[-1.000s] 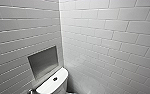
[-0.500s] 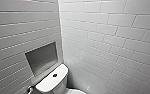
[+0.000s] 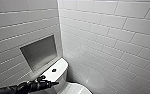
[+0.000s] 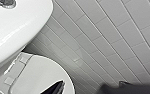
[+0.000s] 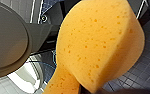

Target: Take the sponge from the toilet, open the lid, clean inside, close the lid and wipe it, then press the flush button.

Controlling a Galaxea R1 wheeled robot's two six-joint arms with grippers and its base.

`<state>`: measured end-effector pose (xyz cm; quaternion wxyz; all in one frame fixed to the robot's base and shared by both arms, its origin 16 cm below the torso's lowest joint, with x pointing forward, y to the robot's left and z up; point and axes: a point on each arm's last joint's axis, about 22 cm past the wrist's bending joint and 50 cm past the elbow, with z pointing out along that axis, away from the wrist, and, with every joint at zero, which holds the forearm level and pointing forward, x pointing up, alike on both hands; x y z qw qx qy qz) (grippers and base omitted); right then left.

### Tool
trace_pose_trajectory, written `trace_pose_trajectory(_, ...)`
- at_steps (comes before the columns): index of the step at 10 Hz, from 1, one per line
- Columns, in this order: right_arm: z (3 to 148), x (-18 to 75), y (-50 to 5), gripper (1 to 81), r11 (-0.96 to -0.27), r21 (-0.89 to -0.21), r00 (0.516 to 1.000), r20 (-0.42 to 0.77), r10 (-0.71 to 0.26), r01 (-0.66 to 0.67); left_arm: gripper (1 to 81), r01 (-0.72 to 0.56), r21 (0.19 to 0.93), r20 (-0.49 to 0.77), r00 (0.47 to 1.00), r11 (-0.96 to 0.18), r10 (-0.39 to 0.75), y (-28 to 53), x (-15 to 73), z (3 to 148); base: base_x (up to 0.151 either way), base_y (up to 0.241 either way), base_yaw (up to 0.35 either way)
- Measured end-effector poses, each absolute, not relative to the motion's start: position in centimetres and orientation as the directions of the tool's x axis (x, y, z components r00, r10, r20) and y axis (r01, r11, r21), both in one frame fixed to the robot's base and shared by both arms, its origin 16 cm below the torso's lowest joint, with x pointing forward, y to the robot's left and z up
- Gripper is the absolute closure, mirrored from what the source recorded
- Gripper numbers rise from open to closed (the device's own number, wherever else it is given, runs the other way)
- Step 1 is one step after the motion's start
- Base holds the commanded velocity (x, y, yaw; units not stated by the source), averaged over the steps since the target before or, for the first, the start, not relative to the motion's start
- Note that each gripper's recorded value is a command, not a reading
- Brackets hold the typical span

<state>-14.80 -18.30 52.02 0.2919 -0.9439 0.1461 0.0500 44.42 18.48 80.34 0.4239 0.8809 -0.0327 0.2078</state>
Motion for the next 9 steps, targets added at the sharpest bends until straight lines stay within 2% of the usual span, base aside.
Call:
trace_pose_trajectory(4,52.5,-16.9,-18.3,81.1,-0.787,-0.513,0.937,-0.246,-0.248,-0.343,1.0,-0.178,0.731,0.340,0.932,-0.659,0.126,17.5,50.5,80.5,0.000,0.000,0.000)
trace_pose_trajectory(9,52.5,-16.8,-18.3,81.1,-0.787,-0.510,0.935,-0.250,-0.250,-0.347,1.0,-0.105,0.674,0.313,0.937,-0.731,0.155,18.3,55.9,77.5,0.000,0.000,0.000)
